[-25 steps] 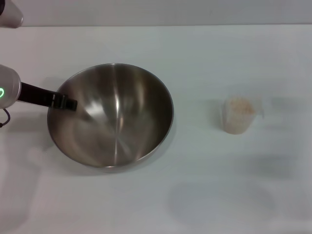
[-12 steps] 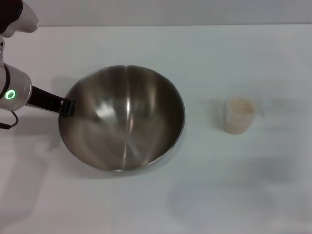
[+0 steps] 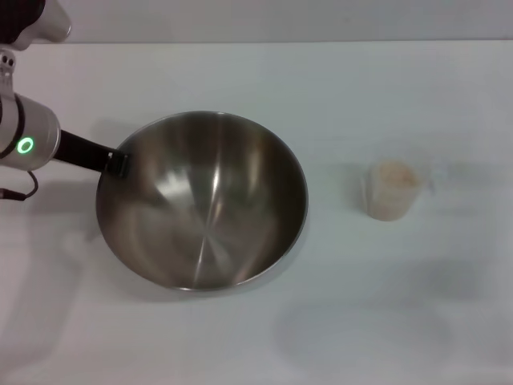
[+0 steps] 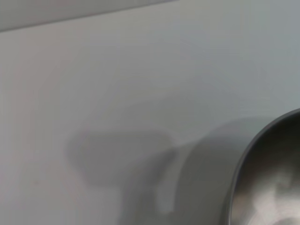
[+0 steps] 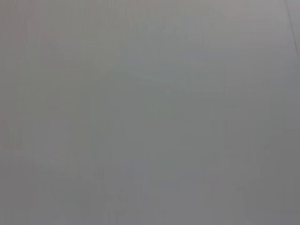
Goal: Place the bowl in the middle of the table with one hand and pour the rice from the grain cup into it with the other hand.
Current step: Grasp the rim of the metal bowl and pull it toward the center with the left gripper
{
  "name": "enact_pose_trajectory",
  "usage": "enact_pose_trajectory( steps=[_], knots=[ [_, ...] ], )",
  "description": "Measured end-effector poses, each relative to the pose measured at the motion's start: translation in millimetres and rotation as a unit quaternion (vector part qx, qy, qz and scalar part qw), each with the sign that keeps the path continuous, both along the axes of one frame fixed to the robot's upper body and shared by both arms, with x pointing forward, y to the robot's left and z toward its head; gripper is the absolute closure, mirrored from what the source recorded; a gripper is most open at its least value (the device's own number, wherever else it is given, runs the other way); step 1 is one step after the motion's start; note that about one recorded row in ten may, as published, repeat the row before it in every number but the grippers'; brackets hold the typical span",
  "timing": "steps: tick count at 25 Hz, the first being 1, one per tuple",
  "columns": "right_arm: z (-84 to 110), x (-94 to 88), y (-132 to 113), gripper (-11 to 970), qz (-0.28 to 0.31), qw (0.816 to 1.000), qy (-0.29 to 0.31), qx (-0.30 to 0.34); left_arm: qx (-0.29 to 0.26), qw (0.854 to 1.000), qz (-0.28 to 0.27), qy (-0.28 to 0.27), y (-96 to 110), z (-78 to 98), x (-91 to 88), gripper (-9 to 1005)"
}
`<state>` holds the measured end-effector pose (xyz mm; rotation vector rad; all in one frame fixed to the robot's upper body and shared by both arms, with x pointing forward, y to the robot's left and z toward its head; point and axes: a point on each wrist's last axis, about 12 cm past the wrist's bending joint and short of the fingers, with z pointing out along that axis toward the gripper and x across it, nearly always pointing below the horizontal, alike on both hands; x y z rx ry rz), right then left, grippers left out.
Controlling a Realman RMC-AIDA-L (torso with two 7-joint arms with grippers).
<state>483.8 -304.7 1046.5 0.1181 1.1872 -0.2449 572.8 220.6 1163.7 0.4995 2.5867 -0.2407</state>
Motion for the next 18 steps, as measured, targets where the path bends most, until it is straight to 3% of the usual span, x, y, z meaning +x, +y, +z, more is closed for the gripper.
enact_pose_trajectory(
  steps=[18],
  knots=[
    [0.2, 3.3, 2, 459, 0.007, 1.000, 0.003, -0.002, -0.040, 0.995, -0.071, -0.050, -33, 33.7, 16.2, 954]
  ],
)
